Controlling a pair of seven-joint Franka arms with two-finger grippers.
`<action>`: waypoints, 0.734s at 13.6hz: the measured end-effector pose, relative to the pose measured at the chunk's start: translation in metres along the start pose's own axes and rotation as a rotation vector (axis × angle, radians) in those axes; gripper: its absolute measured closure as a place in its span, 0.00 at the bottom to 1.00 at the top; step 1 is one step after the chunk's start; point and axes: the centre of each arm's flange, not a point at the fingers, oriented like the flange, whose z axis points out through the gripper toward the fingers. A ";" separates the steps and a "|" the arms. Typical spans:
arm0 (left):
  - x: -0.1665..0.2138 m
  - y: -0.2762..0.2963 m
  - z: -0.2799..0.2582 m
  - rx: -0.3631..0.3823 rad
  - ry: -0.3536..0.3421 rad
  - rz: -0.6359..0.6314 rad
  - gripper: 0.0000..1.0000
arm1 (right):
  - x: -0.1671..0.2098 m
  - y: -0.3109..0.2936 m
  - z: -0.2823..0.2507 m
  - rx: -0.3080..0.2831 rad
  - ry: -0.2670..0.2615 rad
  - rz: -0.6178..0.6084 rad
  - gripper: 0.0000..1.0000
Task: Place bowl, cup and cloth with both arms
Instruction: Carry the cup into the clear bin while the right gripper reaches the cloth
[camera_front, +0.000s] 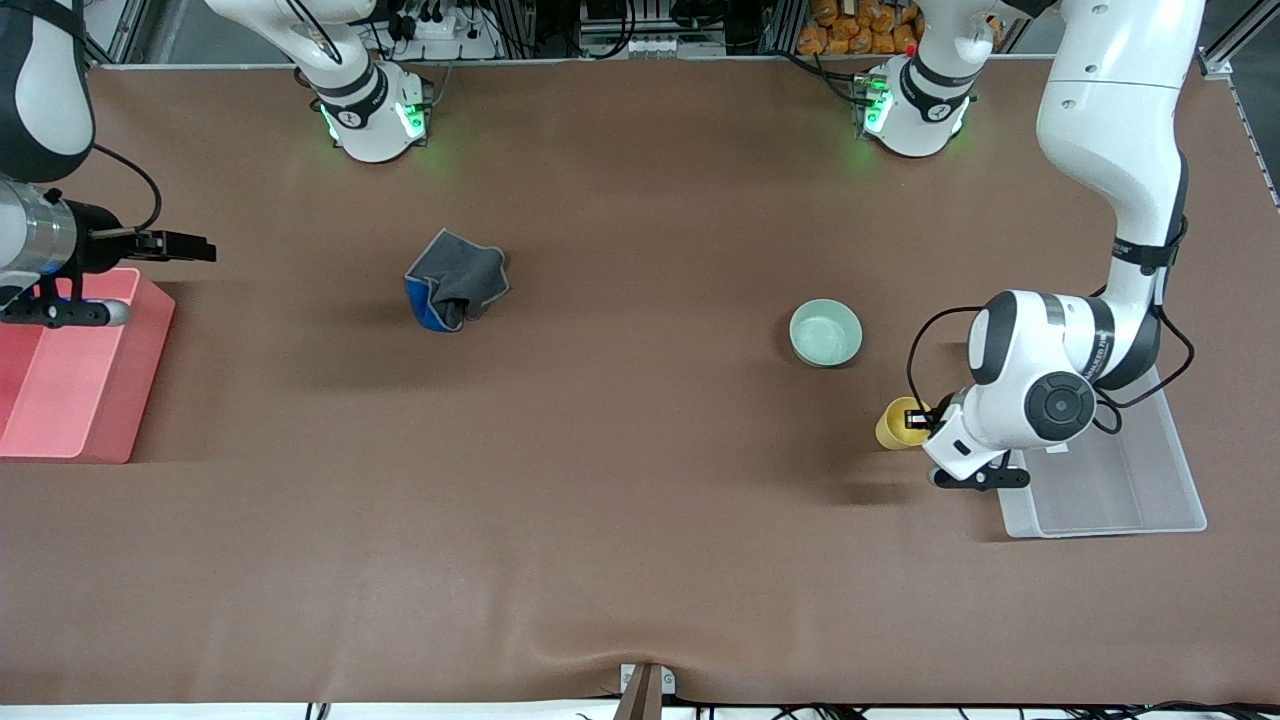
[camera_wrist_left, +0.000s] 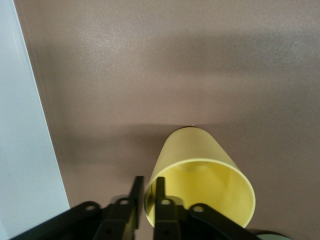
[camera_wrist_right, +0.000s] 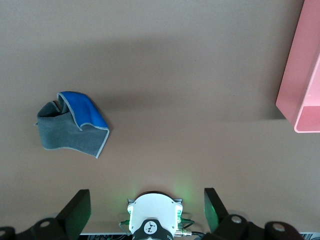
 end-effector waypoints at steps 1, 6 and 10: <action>0.000 0.003 -0.004 -0.003 0.006 0.000 0.96 | 0.000 0.000 0.001 0.000 -0.002 0.000 0.00; 0.004 -0.007 -0.031 -0.008 0.052 -0.048 0.96 | 0.008 -0.001 0.030 0.001 -0.024 -0.002 0.00; 0.002 -0.053 -0.108 -0.019 0.083 -0.094 0.96 | 0.014 -0.004 0.048 0.026 -0.050 -0.003 0.00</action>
